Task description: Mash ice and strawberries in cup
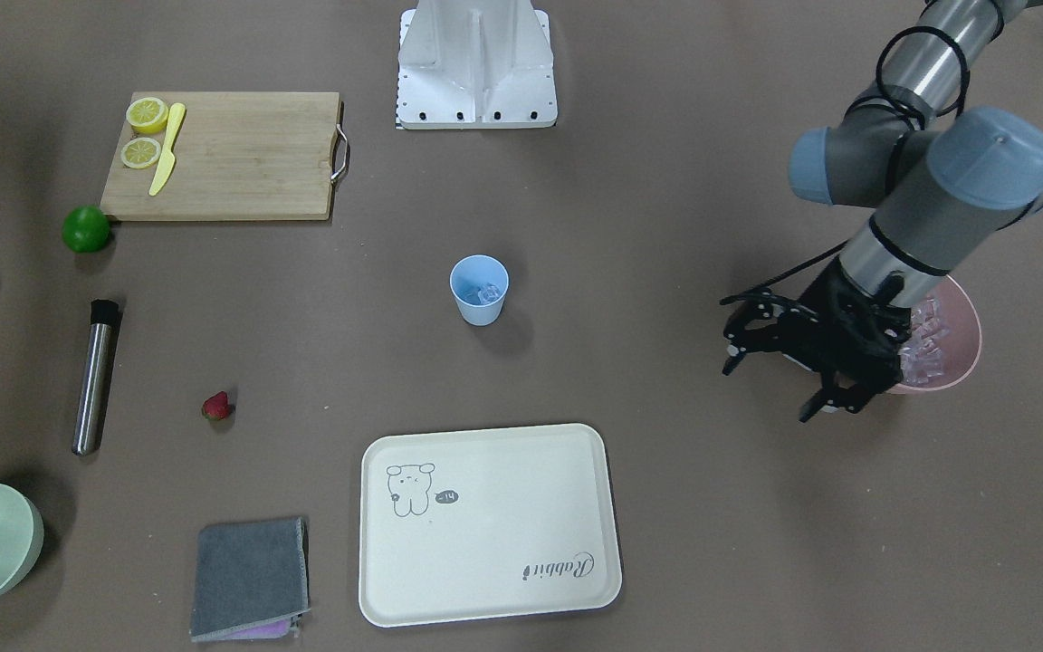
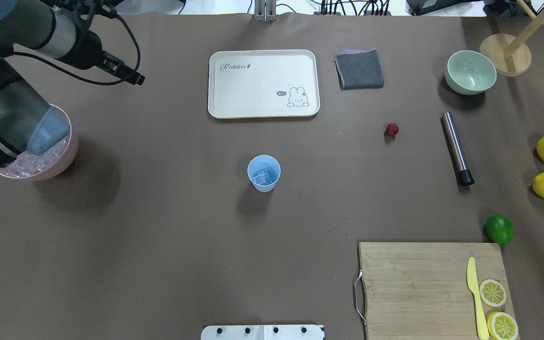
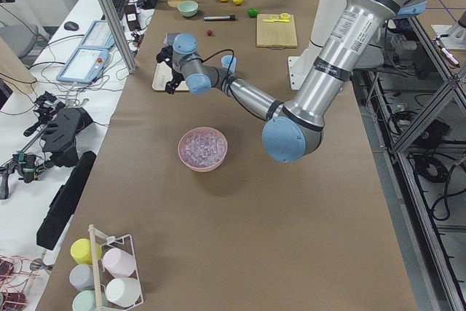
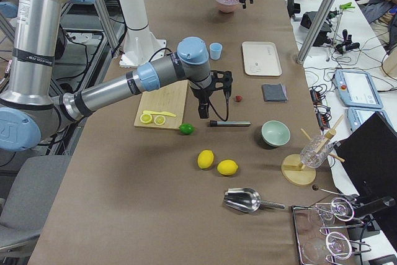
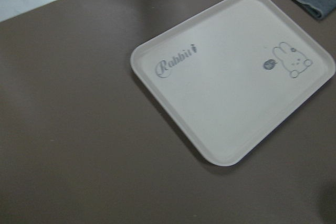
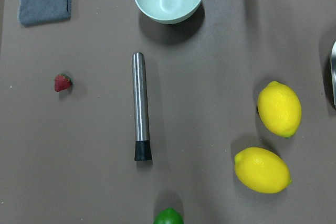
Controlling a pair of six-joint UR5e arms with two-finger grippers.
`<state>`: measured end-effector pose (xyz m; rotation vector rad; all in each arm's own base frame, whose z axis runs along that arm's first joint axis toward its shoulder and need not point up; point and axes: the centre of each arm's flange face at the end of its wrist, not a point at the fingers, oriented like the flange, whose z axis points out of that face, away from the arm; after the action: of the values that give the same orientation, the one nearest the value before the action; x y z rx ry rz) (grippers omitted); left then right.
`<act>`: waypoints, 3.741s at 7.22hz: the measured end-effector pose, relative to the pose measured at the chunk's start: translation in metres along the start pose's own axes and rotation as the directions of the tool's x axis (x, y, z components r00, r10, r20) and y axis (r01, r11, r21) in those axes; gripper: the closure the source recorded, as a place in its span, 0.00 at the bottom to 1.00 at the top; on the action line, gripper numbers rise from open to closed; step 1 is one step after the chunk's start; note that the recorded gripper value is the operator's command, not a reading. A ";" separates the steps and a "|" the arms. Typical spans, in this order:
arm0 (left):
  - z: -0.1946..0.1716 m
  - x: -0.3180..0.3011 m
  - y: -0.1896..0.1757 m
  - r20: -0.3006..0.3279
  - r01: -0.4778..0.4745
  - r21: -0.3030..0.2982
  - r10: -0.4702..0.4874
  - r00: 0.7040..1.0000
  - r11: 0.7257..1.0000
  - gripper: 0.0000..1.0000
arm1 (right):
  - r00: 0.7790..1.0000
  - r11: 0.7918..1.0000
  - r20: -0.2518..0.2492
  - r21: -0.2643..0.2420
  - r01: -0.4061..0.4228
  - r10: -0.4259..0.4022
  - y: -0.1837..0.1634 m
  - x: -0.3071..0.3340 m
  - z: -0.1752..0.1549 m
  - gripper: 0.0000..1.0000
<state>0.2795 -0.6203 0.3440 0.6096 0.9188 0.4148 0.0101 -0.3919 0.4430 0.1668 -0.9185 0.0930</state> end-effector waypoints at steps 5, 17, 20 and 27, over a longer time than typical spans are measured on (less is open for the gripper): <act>-0.120 -0.198 0.061 0.229 0.125 -0.143 -0.090 0.969 0.982 0.03 | 0.999 0.999 0.008 0.021 0.046 -0.046 -0.047 -0.013 0.019 0.00; -0.210 -0.295 0.161 0.431 0.390 -0.171 -0.287 0.855 0.905 0.03 | 0.987 0.998 -0.155 -0.045 0.037 -0.043 -0.126 -0.292 0.200 0.00; -0.221 -0.290 0.172 0.468 0.383 -0.159 -0.273 0.841 0.910 0.03 | 0.993 0.999 -0.115 -0.029 -0.042 0.038 -0.127 -0.292 0.279 0.00; -0.225 -0.288 0.170 0.502 0.373 -0.153 -0.254 0.827 0.915 0.03 | 0.969 0.993 -0.218 0.048 -0.104 0.113 -0.105 -0.286 0.336 0.02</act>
<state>-0.0789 -0.5875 0.5263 0.2962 0.4697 0.0632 -0.4095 -0.5588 0.4039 0.1368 -0.7044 0.2257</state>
